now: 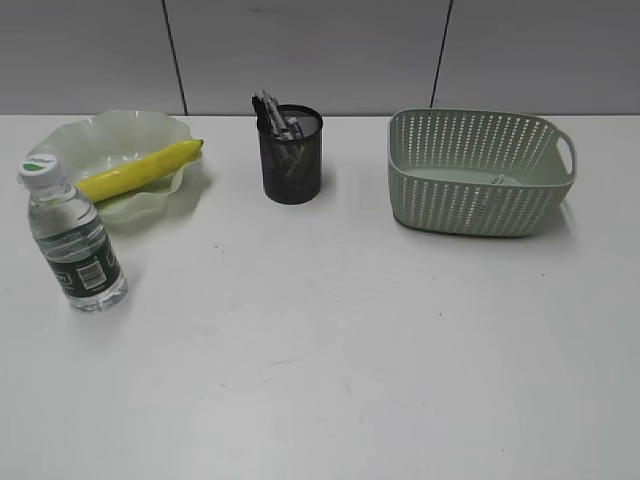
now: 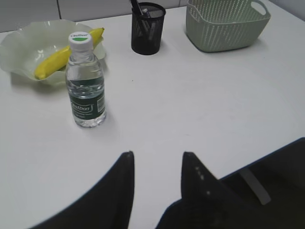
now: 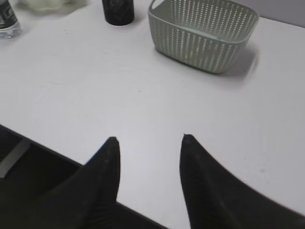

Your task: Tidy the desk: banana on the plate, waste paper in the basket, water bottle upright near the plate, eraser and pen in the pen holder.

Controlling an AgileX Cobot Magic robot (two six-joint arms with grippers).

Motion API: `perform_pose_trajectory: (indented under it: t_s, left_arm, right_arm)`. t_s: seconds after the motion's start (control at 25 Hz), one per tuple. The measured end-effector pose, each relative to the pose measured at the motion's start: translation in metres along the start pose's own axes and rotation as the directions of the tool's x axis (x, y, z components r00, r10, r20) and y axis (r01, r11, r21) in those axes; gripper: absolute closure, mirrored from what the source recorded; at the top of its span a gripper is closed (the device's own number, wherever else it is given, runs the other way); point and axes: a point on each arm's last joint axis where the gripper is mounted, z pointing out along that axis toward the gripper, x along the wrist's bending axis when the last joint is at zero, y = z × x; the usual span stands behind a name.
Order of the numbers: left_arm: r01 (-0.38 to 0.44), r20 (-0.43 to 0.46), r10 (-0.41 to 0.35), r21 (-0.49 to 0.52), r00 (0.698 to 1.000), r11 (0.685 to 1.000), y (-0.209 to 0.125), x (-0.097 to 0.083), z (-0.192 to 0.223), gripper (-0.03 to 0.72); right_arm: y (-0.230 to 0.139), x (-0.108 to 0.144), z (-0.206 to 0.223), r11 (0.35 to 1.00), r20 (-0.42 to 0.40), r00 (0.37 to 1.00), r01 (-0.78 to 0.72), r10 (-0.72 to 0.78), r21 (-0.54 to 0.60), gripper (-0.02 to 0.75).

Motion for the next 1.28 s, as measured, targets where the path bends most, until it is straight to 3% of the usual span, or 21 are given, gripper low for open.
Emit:
perform_pose_trajectory:
  t_s: [0.16,0.32,0.92,1.08,1.28]
  left_arm:
    - [0.004,0.008,-0.004,0.001,1.000,1.000,0.000,-0.001,0.000,0.442]
    - [0.004,0.008,-0.004,0.001,1.000,1.000,0.000,-0.001,0.000,0.442]
    - [0.010,-0.003,-0.010,-0.001,1.000,1.000,0.000,-0.001,0.000,0.444]
    - [0.058,-0.108,-0.060,-0.020,0.992,0.998,0.000,-0.002,0.000,0.444]
    - [0.139,-0.293,-0.153,-0.069,0.944,0.988,-0.001,-0.005,0.000,0.446]
  right_arm:
    - [-0.001,0.008,0.000,1.000,-0.091,0.995,-0.028,0.029,0.010,0.398]
    - [-0.001,0.012,0.000,1.000,-0.130,0.992,-0.006,0.007,0.011,0.398]
    - [-0.001,0.009,0.000,1.000,-0.095,0.995,0.024,-0.023,0.007,0.398]
    - [-0.001,0.009,0.000,1.000,-0.095,0.995,0.025,-0.024,0.007,0.398]
    - [-0.001,0.009,0.000,1.000,-0.095,0.995,0.025,-0.024,0.007,0.398]
